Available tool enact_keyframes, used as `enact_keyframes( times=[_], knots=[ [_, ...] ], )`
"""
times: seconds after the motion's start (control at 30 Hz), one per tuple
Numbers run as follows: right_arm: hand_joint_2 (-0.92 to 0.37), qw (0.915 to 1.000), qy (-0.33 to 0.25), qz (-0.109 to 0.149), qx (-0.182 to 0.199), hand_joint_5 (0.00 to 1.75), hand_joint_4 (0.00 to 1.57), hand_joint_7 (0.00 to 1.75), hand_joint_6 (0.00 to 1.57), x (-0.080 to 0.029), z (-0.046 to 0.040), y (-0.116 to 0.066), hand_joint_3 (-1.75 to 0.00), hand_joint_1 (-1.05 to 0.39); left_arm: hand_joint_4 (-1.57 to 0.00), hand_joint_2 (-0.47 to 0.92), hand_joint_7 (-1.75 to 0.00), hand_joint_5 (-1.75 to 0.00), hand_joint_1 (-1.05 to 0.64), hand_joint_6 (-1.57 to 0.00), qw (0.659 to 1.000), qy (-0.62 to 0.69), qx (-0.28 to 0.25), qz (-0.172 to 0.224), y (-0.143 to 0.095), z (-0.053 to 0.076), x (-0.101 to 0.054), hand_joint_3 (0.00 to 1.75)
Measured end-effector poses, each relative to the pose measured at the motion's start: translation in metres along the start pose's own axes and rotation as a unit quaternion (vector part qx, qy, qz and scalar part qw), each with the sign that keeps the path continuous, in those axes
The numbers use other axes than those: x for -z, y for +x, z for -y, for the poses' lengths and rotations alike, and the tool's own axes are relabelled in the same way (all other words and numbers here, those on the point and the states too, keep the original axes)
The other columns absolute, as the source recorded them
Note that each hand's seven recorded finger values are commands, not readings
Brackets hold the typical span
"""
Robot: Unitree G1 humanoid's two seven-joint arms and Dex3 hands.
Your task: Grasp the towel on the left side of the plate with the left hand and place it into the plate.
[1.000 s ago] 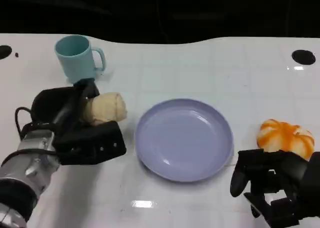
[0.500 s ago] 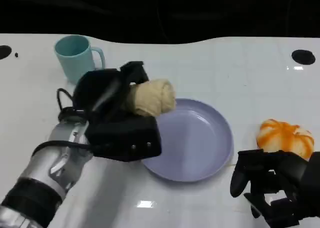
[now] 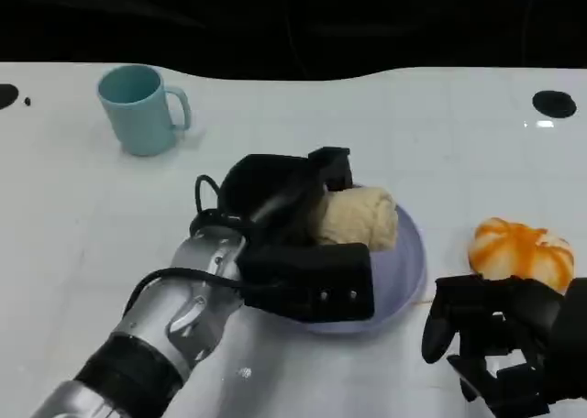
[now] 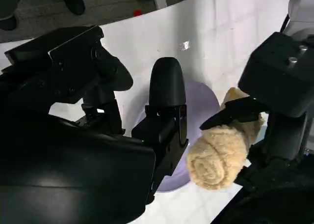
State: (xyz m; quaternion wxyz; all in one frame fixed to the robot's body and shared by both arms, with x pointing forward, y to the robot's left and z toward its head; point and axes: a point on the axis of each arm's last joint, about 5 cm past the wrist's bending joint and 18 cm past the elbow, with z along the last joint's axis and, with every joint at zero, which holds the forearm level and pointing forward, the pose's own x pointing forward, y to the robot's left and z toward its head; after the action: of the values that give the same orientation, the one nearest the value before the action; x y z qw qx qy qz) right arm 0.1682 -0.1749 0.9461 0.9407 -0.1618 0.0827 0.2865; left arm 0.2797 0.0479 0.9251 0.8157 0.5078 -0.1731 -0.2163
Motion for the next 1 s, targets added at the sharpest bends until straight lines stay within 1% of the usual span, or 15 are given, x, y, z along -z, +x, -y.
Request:
enact_keyframes(
  times=[0.03, 0.1, 0.13, 0.17, 0.23, 0.27, 0.3, 0.33, 0.37, 0.4, 0.57, 0.7, 0.83, 0.93, 1.0],
  knots=[
    [-0.59, 1.0, 0.0, 0.0, -0.001, 1.69, 0.69, 1.44, 0.68, 0.0, 0.0, 0.0, -1.08, 0.06, -0.84, 0.67, -1.62, -1.75, -0.18, -0.59, 1.0, -0.001, 0.005, 0.0, 0.0, 0.001, -0.001, 0.61],
    [-0.59, 1.0, 0.0, 0.0, -0.004, 1.69, 0.69, 1.44, 0.68, 0.0, 0.0001, 0.0, -1.08, 0.06, -0.69, 0.75, -1.12, -1.73, -0.19, -0.62, 1.0, -0.013, 0.02, 0.001, 0.0, 0.001, -0.001, 0.53],
    [-0.59, 1.0, -0.001, -0.001, -0.004, 1.69, 0.69, 1.44, 0.68, 0.0, 0.0003, 0.0, -1.08, 0.05, -0.62, 0.8, -0.82, -1.65, -0.19, -0.64, 0.999, -0.023, 0.032, 0.002, 0.001, 0.001, -0.001, 0.41],
    [-0.59, 1.0, -0.001, -0.001, -0.004, 1.68, 0.69, 1.44, 0.68, 0.0, 0.0004, 0.0, -1.08, 0.05, -0.55, 0.86, -0.47, -1.48, -0.21, -0.64, 0.998, -0.033, 0.045, 0.002, 0.001, 0.0, -0.001, 0.25],
    [-0.59, 1.0, -0.001, -0.002, -0.005, 1.68, 0.69, 1.44, 0.68, 0.0, 0.0005, -0.001, -1.07, 0.05, -0.47, 0.91, -0.21, -1.31, -0.24, -0.61, 0.996, -0.046, 0.074, 0.0, 0.001, -0.001, 0.0, 0.14],
    [-0.59, 1.0, -0.001, -0.002, -0.005, 1.68, 0.7, 1.44, 0.68, 0.0, 0.0005, -0.001, -1.07, 0.05, -0.37, 0.91, -0.09, -0.87, -0.33, -0.51, 0.995, -0.049, 0.085, -0.001, 0.0, -0.002, 0.001, 0.09],
    [-0.59, 1.0, -0.001, -0.002, -0.005, 1.68, 0.7, 1.44, 0.68, 0.0, 0.0005, -0.001, -1.07, 0.05, -0.37, 0.92, -0.05, -0.59, -0.38, -0.46, 0.994, -0.049, 0.094, -0.001, 0.0, -0.002, 0.002, 0.07],
    [-0.59, 1.0, -0.001, -0.002, -0.006, 1.68, 0.7, 1.44, 0.68, 0.0, 0.0005, -0.001, -1.07, 0.05, -0.36, 0.92, -0.03, -0.43, -0.42, -0.42, 0.994, -0.047, 0.1, 0.0, 0.0, -0.003, 0.002, 0.06],
    [-0.59, 1.0, -0.001, -0.003, -0.005, 1.68, 0.7, 1.43, 0.68, 0.0, 0.0006, -0.001, -1.07, 0.05, -0.33, 0.92, -0.01, -0.31, -0.49, -0.35, 0.994, -0.043, 0.104, 0.001, -0.001, -0.005, 0.003, 0.05],
    [-0.59, 1.0, -0.001, -0.003, -0.005, 1.68, 0.7, 1.43, 0.68, 0.0, 0.0006, -0.001, -1.07, 0.05, -0.32, 0.92, -0.01, -0.27, -0.52, -0.33, 0.993, -0.04, 0.107, 0.002, -0.001, -0.007, 0.003, 0.04],
    [-0.58, 1.0, 0.0, -0.006, -0.005, 1.68, 0.69, 1.43, 0.69, 0.0, 0.0006, -0.001, -1.08, 0.04, -0.21, 0.92, 0.0, -0.19, -0.69, -0.2, 0.994, -0.022, 0.11, 0.009, -0.002, -0.012, 0.003, 0.02],
    [-0.59, 1.0, 0.001, -0.007, -0.006, 1.68, 0.69, 1.43, 0.68, 0.0, 0.0007, -0.001, -1.08, 0.05, -0.16, 0.92, 0.0, -0.19, -0.77, -0.16, 0.995, -0.012, 0.102, 0.019, -0.003, -0.017, 0.004, 0.05],
    [-0.59, 0.9999, 0.001, -0.007, -0.009, 1.68, 0.69, 1.43, 0.68, 0.0, 0.0008, -0.001, -1.08, 0.05, -0.14, 0.92, 0.0, -0.2, -0.79, -0.14, 0.995, 0.0, 0.091, 0.027, -0.006, -0.027, 0.006, 0.07],
    [-0.59, 0.9999, 0.001, -0.006, -0.008, 1.68, 0.69, 1.43, 0.68, 0.0, 0.0012, -0.001, -1.08, 0.05, -0.16, 0.92, -0.02, -0.23, -0.78, -0.17, 0.996, 0.004, 0.084, 0.035, -0.01, -0.036, 0.007, 0.07],
    [-0.59, 0.9999, 0.001, -0.006, -0.008, 1.68, 0.7, 1.43, 0.68, 0.0, 0.0011, -0.001, -1.07, 0.06, -0.21, 0.92, -0.04, -0.27, -0.72, -0.22, 0.996, -0.007, 0.081, 0.037, -0.014, -0.042, 0.008, 0.09]
  ],
)
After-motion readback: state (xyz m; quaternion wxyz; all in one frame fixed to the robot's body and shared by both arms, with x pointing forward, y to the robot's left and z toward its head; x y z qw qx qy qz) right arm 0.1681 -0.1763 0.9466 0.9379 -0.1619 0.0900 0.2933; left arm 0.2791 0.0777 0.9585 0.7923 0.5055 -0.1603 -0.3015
